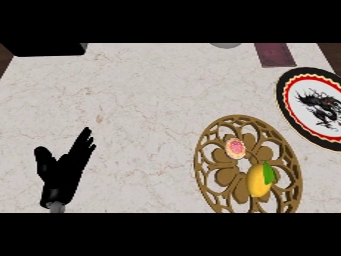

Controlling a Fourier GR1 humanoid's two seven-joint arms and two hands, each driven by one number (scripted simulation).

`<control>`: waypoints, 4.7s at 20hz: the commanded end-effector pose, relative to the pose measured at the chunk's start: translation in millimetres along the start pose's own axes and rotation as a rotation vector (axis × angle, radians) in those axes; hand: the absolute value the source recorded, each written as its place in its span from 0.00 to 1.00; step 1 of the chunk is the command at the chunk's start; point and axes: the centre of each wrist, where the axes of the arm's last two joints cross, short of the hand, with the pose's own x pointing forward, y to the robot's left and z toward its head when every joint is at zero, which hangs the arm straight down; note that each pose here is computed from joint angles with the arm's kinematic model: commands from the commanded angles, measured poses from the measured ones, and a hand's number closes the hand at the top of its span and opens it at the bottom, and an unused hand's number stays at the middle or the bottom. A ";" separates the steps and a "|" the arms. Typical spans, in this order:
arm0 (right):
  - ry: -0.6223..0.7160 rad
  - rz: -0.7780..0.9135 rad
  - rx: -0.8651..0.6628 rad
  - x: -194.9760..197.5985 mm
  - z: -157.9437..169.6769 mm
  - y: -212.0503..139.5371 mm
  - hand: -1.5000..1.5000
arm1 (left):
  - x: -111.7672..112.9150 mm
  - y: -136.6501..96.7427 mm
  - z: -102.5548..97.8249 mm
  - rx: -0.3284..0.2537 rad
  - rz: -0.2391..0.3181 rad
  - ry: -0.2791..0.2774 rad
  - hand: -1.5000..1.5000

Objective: Pick the lemon from the placemat and place it in the plate

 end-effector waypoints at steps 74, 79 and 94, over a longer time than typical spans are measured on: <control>0.245 0.871 0.644 26.9 72.1 160.0 1.00 | 17.7 -6.0 -18.6 -0.044 -0.033 -0.006 0.50; -0.097 0.672 0.938 57.1 126.2 170.4 1.00 | 3.2 -1.7 -12.0 -0.023 -0.020 0.006 0.50; -0.128 0.251 0.409 72.3 90.7 116.3 1.00 | -2.2 -20.6 -13.2 -0.038 -0.033 -0.008 0.50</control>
